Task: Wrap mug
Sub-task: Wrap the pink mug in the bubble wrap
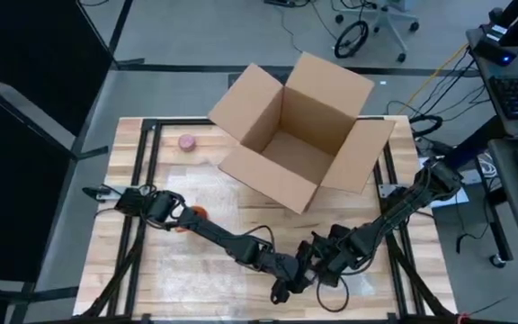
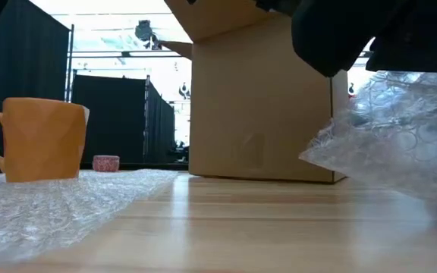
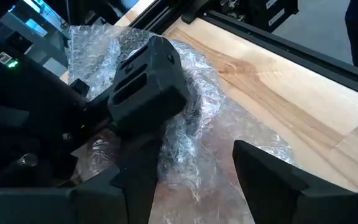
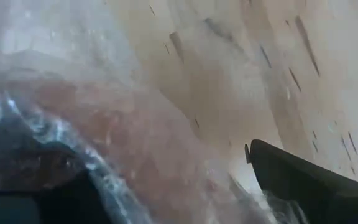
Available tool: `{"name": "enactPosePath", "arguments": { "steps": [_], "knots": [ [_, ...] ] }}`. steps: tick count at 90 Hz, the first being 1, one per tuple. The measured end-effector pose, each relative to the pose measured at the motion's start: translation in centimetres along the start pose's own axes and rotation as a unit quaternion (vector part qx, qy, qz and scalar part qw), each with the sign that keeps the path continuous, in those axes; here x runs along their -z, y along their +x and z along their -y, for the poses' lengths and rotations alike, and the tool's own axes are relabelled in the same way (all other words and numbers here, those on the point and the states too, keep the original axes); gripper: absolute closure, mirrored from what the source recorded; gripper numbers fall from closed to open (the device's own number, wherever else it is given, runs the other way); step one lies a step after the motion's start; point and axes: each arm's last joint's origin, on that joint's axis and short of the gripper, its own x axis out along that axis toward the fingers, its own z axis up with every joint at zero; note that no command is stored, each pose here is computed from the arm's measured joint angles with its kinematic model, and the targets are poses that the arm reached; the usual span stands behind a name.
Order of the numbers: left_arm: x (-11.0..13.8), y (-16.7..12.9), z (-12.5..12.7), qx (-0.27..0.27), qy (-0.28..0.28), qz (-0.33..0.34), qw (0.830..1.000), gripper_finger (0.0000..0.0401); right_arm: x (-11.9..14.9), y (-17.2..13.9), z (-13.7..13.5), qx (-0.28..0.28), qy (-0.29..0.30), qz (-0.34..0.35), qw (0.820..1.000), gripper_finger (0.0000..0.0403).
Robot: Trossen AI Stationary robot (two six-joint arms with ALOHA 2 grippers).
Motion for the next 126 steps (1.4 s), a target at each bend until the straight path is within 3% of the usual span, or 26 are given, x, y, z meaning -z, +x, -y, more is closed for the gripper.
{"name": "enactPosePath", "arguments": {
  "steps": [53, 85, 94, 106, 126],
  "knots": [
    [0.1, 0.0, 0.0, -0.001, 0.001, -0.002, 1.0, 0.0208, 0.1, -5.6, 1.5, -0.063, 0.021, 0.055, 0.996, 0.0133],
    [0.1, 0.0, 0.0, -0.001, 0.001, -0.002, 1.0, 0.0208, -0.4, -2.2, 0.6, -0.021, 0.0, 0.035, 0.999, 0.0137],
    [0.1, 0.0, -0.1, -0.002, 0.0, -0.001, 1.0, 0.0208, -0.3, -1.7, 0.6, -0.013, 0.0, 0.028, 1.0, 0.0165],
    [0.0, 0.0, -0.1, -0.002, 0.0, 0.0, 1.0, 0.0208, -0.3, -1.3, 0.5, -0.005, 0.0, 0.022, 1.0, 0.0236],
    [0.1, 0.0, -0.1, -0.002, -0.001, -0.001, 1.0, 0.0208, -0.3, -0.9, 0.5, 0.003, -0.011, 0.016, 1.0, 0.0239]
  ]
}}
